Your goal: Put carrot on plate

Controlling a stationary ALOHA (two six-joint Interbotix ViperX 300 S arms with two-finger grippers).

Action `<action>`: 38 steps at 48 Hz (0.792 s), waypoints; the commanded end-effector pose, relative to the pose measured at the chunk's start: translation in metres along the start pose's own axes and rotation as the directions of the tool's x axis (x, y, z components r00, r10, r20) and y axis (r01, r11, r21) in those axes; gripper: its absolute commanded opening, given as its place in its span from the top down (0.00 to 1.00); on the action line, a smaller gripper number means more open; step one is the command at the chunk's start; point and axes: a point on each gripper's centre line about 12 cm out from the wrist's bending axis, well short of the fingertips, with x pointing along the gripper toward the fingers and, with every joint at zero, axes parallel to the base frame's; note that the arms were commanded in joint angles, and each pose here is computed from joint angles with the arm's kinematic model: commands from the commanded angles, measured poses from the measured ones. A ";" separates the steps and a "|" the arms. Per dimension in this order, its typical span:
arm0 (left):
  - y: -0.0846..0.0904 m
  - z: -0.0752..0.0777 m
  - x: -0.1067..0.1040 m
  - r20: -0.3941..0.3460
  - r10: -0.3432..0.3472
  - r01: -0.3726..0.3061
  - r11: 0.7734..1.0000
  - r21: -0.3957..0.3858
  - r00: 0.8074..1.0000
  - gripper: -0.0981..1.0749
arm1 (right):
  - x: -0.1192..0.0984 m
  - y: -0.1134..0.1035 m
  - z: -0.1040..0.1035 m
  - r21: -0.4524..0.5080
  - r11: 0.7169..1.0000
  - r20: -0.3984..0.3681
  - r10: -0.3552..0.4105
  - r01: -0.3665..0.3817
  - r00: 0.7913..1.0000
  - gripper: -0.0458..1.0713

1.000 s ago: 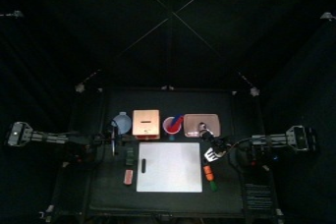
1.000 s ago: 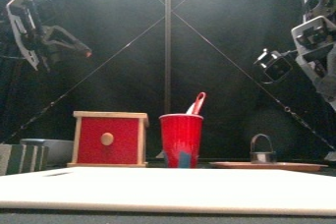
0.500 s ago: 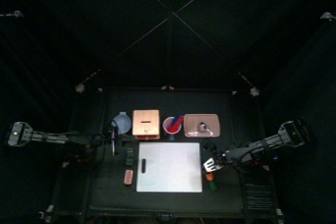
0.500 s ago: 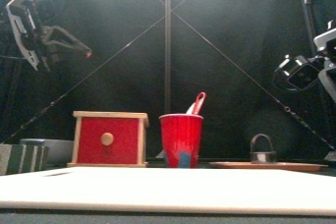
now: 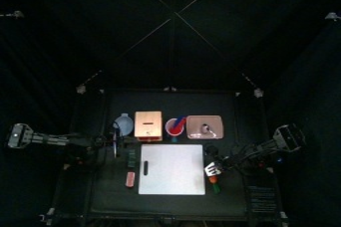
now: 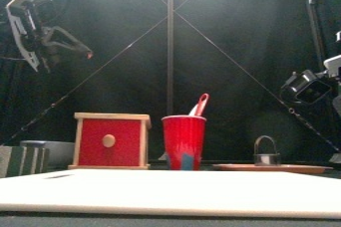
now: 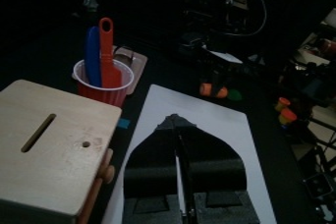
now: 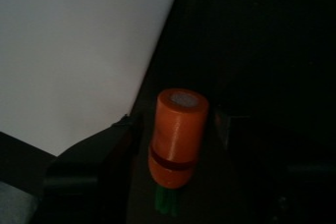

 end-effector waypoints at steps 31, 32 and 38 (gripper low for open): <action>0.000 0.005 0.002 0.015 0.004 -0.004 1.000 -0.002 1.000 0.74 | -0.090 -0.055 0.090 0.072 0.984 0.406 0.123 -0.166 0.906 0.38; 0.000 0.005 0.002 0.015 0.005 -0.005 1.000 -0.002 1.000 0.73 | -0.093 -0.060 0.094 0.083 0.982 0.428 0.117 -0.168 0.896 0.38; 0.001 0.005 0.002 0.018 0.008 -0.008 1.000 -0.002 1.000 0.74 | -0.103 -0.093 0.119 0.173 0.972 0.548 0.037 -0.156 0.835 0.38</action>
